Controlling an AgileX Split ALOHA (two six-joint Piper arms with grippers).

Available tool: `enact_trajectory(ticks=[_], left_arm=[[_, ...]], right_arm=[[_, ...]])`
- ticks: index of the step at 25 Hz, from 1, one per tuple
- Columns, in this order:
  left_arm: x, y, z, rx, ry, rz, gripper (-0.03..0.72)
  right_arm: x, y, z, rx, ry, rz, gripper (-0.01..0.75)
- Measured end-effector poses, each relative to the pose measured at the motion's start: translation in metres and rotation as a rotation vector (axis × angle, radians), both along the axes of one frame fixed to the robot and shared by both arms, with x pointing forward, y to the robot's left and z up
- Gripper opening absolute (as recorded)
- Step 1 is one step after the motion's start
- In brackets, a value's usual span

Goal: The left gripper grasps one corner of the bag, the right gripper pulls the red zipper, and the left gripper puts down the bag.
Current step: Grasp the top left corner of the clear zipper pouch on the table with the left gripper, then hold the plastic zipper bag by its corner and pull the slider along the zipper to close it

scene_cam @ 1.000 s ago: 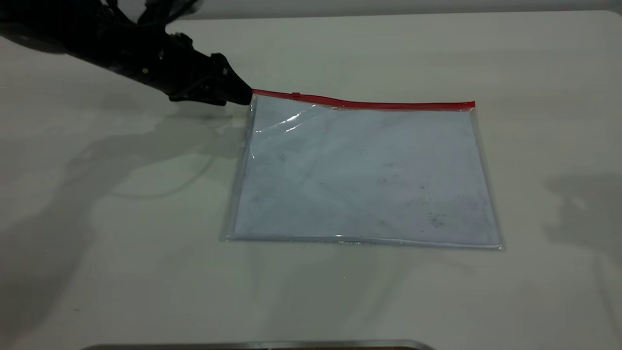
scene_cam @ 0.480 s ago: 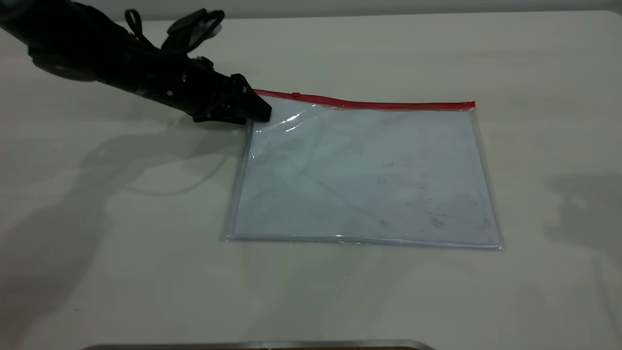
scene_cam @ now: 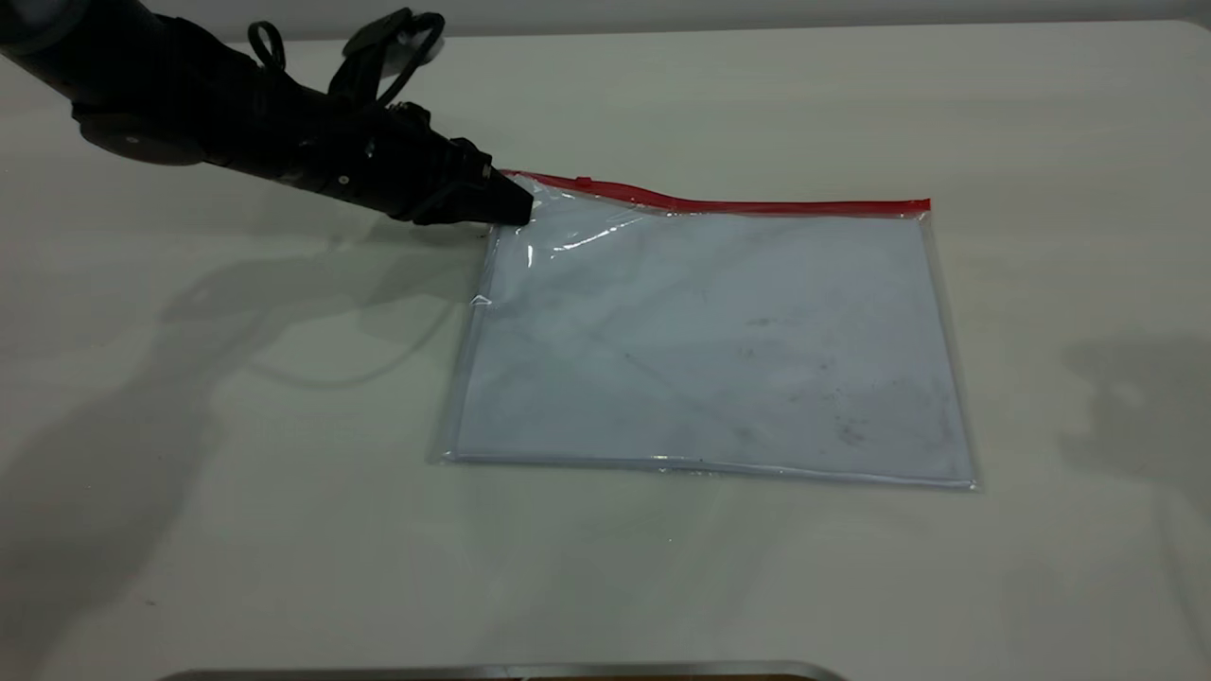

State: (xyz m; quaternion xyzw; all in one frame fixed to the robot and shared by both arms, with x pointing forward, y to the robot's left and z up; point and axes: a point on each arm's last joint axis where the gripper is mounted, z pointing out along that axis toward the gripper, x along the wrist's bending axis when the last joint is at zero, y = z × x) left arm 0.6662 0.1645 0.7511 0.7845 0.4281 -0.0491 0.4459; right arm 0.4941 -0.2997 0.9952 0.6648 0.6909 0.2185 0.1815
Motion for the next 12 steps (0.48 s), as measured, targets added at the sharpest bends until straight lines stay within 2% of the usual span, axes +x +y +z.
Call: enact_trajectory(ticks=[6, 12], left_arm=[[0.011, -0.008, 0.019, 0.067, -0.291, -0.354, 0.053], [0.020, -0.017, 0.049, 0.008, -0.418, -0.652, 0.053]], right_arm=[[0.008, 0.001, -0.005, -0.018, 0.011, 0.043, 0.547], [0.043, 0.016, -0.031, -0.079, 0.044, 0.187, 0.547]])
